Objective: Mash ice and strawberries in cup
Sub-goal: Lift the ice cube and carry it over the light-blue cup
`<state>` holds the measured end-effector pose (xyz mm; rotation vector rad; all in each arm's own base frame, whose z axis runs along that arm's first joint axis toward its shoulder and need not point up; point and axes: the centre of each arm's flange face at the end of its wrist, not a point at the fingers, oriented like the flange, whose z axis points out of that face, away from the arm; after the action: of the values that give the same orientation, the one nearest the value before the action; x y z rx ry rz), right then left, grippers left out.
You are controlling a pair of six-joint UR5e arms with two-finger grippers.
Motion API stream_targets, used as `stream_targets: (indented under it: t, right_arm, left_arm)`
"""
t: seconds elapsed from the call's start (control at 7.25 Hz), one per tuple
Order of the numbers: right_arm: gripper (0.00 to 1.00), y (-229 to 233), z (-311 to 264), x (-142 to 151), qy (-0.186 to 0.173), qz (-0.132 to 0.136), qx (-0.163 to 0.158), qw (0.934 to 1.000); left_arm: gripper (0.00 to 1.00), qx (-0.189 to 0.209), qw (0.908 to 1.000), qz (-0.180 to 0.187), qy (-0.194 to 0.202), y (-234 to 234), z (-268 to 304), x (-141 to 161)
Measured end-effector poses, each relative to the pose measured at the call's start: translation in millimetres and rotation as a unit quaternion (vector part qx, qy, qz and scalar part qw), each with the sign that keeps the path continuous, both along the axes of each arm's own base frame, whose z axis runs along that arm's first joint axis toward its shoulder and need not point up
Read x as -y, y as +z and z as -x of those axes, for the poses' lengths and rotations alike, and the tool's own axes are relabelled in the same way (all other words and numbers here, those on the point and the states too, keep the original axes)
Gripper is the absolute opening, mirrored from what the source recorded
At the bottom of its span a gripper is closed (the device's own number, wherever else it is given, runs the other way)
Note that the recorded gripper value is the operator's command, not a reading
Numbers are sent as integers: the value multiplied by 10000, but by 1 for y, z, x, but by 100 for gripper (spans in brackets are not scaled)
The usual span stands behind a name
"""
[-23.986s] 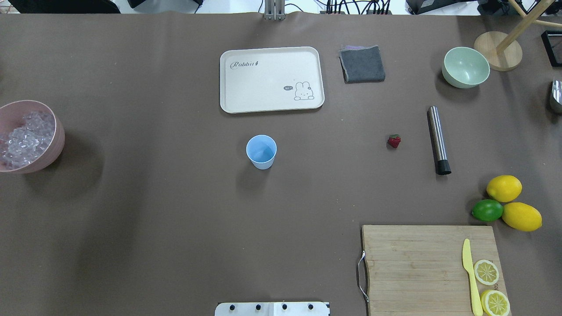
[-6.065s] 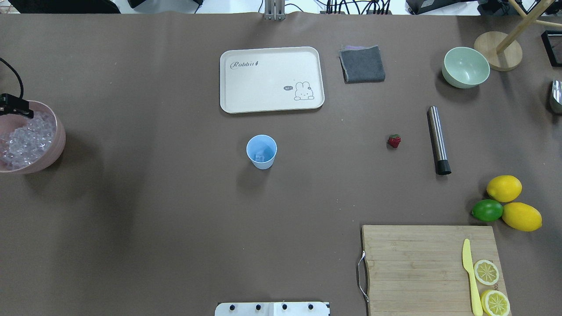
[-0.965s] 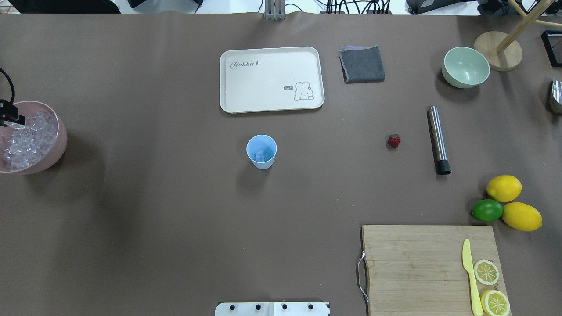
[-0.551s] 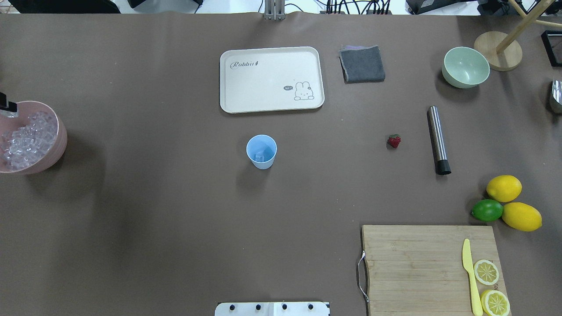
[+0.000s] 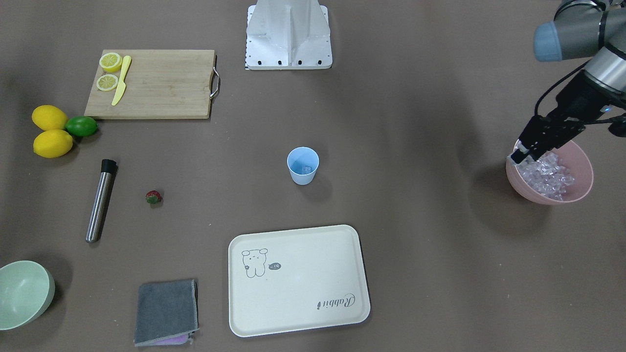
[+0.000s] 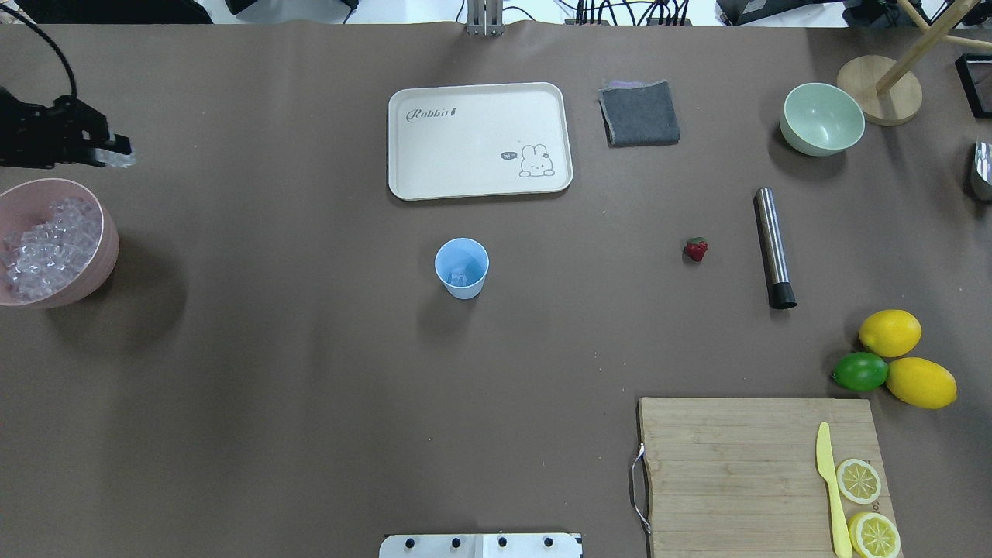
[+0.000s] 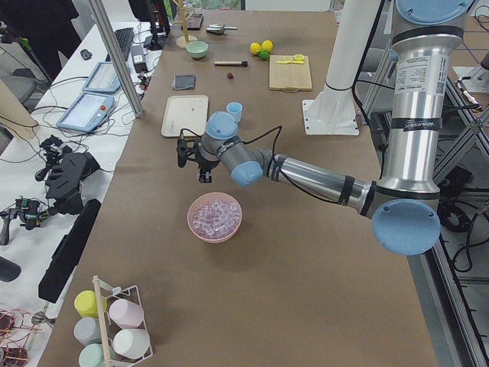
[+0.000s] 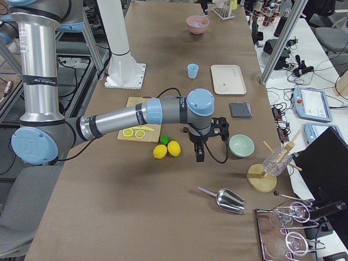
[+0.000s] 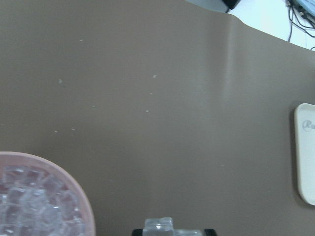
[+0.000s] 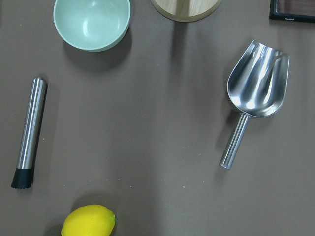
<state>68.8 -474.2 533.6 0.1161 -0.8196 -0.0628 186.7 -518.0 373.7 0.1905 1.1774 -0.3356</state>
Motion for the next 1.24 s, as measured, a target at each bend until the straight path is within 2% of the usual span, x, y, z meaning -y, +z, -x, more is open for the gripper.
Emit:
stream_targets:
  t: [0.28, 0.69, 0.96, 1.24]
  right_arm:
    - [100, 1, 0, -1, 3, 18, 1, 10000]
    - [100, 4, 0, -2, 8, 50, 7, 10000]
    - [100, 4, 0, -2, 9, 49, 8, 10000]
    - [100, 3, 0, -2, 10, 48, 3, 10000]
  left_arm:
    - [0, -228, 9997, -18, 76, -51, -84, -9]
    - [0, -463, 9989, 29, -95, -107, -203, -53]
    - [0, -482, 9986, 120, -182, -149, -257, -75]
    - [0, -419, 9988, 96, -214, -169, -293, -83]
